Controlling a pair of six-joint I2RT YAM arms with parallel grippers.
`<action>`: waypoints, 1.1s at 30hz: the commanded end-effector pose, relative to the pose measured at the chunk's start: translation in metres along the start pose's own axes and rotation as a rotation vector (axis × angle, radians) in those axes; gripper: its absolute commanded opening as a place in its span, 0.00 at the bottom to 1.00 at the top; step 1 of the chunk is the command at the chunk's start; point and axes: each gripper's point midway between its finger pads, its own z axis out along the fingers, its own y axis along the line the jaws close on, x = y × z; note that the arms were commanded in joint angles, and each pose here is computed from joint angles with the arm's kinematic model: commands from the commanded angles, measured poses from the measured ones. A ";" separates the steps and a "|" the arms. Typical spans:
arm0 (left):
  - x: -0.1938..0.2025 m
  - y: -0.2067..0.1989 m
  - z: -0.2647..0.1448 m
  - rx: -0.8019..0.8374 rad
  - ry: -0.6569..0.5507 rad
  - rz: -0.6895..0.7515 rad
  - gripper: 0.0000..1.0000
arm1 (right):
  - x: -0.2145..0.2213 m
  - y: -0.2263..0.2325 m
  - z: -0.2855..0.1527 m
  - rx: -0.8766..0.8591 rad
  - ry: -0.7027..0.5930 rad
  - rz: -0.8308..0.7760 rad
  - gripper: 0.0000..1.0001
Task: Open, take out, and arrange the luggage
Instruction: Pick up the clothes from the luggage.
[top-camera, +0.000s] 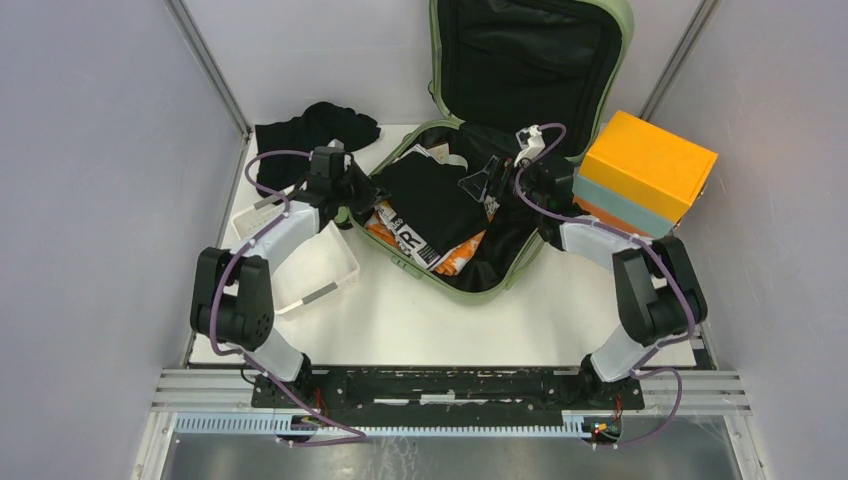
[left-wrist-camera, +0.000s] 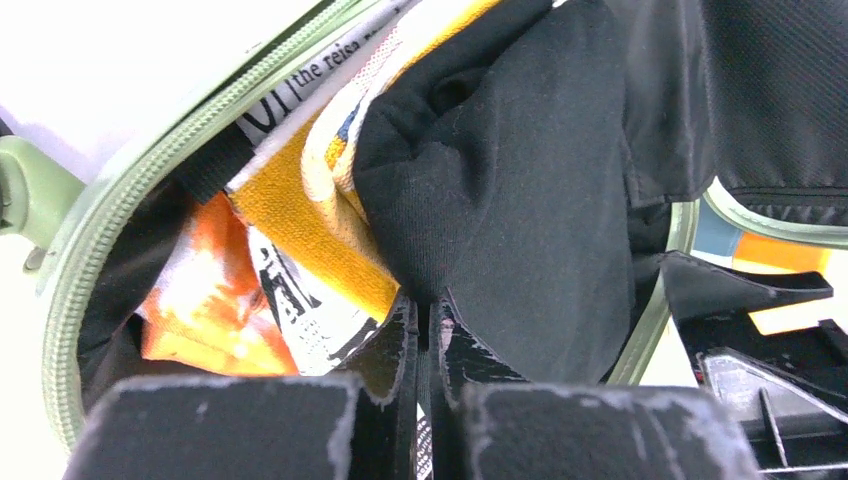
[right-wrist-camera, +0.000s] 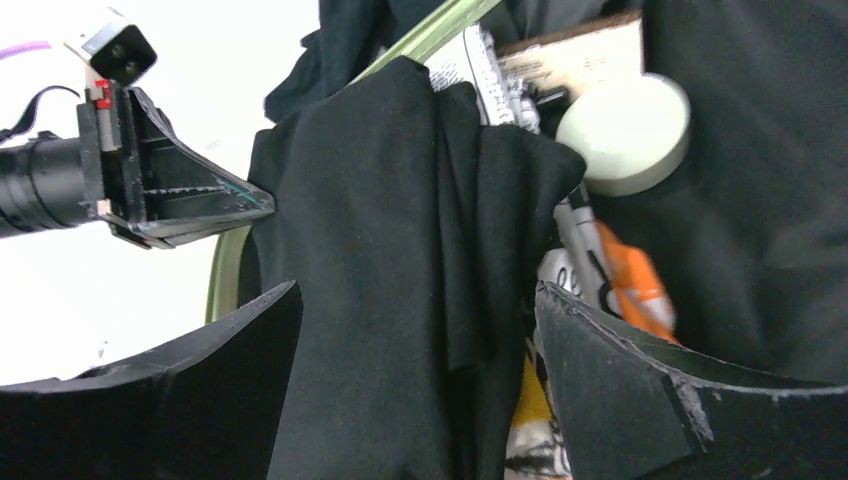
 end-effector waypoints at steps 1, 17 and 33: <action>-0.028 -0.062 -0.029 0.167 -0.083 0.013 0.02 | -0.048 0.003 -0.022 0.108 -0.054 -0.342 0.93; -0.020 -0.062 -0.025 0.063 -0.032 -0.062 0.02 | 0.039 0.109 0.006 -0.096 0.139 -0.823 0.98; -0.019 -0.067 -0.018 0.084 -0.014 -0.067 0.02 | 0.063 0.056 0.016 0.408 0.250 -1.066 0.81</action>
